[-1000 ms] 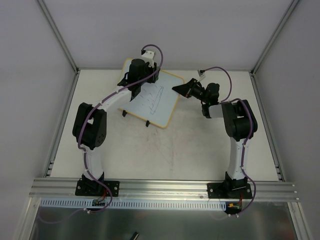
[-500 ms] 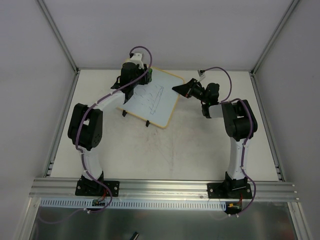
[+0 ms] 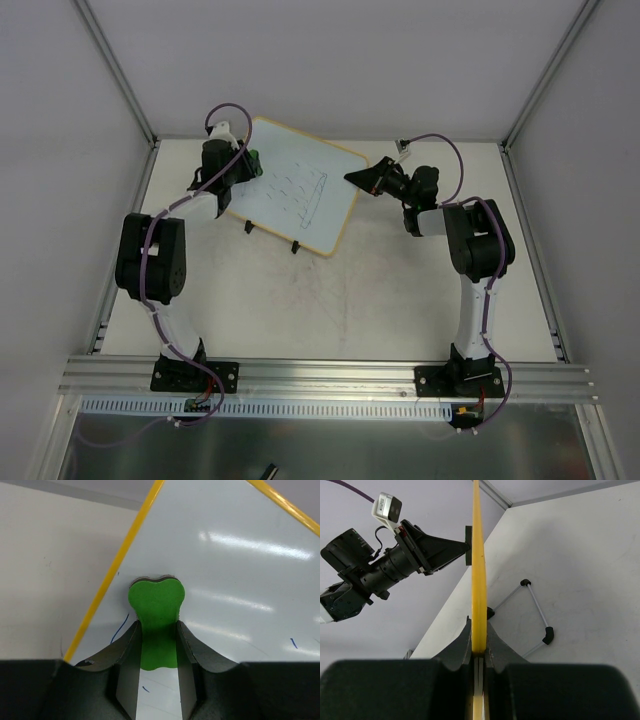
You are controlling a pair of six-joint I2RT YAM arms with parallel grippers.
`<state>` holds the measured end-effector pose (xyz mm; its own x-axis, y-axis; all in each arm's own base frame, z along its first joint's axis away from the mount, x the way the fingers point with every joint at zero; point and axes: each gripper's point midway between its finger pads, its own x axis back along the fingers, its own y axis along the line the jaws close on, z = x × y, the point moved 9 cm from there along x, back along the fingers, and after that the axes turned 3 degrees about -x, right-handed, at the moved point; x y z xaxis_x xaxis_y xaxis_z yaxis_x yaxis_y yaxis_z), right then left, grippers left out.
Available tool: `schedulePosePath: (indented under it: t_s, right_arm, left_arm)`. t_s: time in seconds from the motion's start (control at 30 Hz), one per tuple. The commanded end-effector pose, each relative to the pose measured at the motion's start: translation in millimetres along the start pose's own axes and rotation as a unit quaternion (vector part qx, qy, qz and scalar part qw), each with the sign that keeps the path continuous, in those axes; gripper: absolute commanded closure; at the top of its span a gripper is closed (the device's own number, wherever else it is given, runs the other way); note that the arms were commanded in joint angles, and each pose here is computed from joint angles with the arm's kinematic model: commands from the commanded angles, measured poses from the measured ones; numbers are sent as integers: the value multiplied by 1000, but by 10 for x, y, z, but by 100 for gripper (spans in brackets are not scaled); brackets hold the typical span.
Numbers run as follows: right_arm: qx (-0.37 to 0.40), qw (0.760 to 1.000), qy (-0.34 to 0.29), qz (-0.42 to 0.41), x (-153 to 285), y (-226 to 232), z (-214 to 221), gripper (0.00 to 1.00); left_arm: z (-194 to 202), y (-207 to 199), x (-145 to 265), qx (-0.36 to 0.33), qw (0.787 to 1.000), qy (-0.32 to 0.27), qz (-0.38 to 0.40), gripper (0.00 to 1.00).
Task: Erase the whiteboard
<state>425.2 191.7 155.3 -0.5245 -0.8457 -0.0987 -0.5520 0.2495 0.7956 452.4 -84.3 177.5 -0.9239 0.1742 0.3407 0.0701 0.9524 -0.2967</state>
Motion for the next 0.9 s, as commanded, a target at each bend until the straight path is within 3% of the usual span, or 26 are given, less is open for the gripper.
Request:
schedulePosePath:
  t_s: [0.0,0.37,0.87]
  right_arm:
    - [121,990,-30,-66,18,245,-224,100]
    - [119,990,-32,-69,24,254,-230,100]
    - [117,990,-33,-68,30,239,-236,100]
  left_arm:
    - [247,229,84,34,997,42,-47,100]
    - [353,617,191,103,991,56,-61,100]
    - [227,494,112,87,995,48,-12,100]
